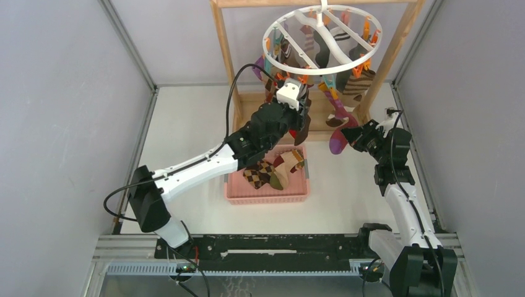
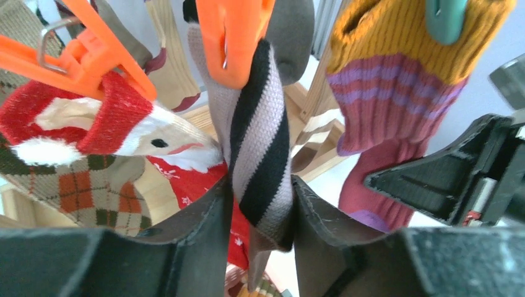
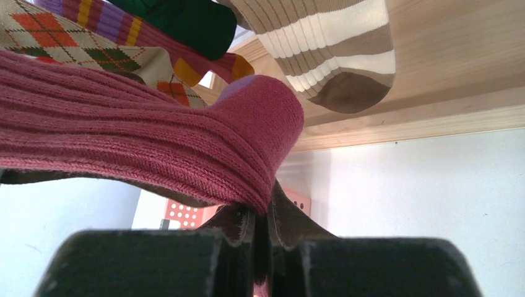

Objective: Remove the socks clipped to the hanger
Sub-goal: Adjust the hanger on the clothesline.

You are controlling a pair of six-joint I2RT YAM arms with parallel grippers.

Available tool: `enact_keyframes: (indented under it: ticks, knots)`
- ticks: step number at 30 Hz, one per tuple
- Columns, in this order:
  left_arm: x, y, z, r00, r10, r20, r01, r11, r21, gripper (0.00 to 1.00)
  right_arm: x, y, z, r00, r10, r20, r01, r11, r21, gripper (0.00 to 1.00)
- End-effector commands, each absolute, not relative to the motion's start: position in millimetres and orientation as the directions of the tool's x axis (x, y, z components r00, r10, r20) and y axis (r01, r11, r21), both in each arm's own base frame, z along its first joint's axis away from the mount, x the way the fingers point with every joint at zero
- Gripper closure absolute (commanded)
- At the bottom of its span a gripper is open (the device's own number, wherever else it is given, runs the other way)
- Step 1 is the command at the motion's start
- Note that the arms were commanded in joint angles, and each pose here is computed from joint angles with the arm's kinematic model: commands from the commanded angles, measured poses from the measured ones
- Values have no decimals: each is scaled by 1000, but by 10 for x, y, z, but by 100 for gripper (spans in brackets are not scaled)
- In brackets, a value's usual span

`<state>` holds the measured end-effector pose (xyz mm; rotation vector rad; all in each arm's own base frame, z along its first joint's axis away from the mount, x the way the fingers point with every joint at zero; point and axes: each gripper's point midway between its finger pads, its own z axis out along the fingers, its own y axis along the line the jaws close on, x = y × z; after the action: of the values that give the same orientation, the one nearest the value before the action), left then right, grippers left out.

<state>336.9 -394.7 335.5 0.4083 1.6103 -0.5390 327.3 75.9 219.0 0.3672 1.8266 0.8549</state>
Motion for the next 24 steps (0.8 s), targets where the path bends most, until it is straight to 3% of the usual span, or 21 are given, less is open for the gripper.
enact_keyframes:
  ticks: [1, 5, 12, 17, 24]
  knots:
    - [3371, -3964, 3851, -52, -144, -988, 581, 801, -147, 61, 3317, 792, 2452, -370, 593, -715, -202, 700, 685, 100]
    - [3359, -3910, 3877, -68, -147, -987, 582, 798, -159, 69, 3308, 790, 2470, -366, 594, -717, -205, 700, 684, 94]
    - [3296, -3867, 3903, -115, -102, -988, 603, 784, -151, 69, 3273, 779, 2503, -358, 584, -728, -203, 713, 671, 54]
    - [3267, -3853, 3884, -147, -74, -986, 610, 778, -149, 69, 3200, 780, 2522, -363, 579, -730, -186, 723, 665, 37]
    - [3243, -3830, 3880, -174, -45, -984, 610, 779, -144, 68, 2932, 926, 2554, -388, 536, -750, -218, 737, 639, 32]
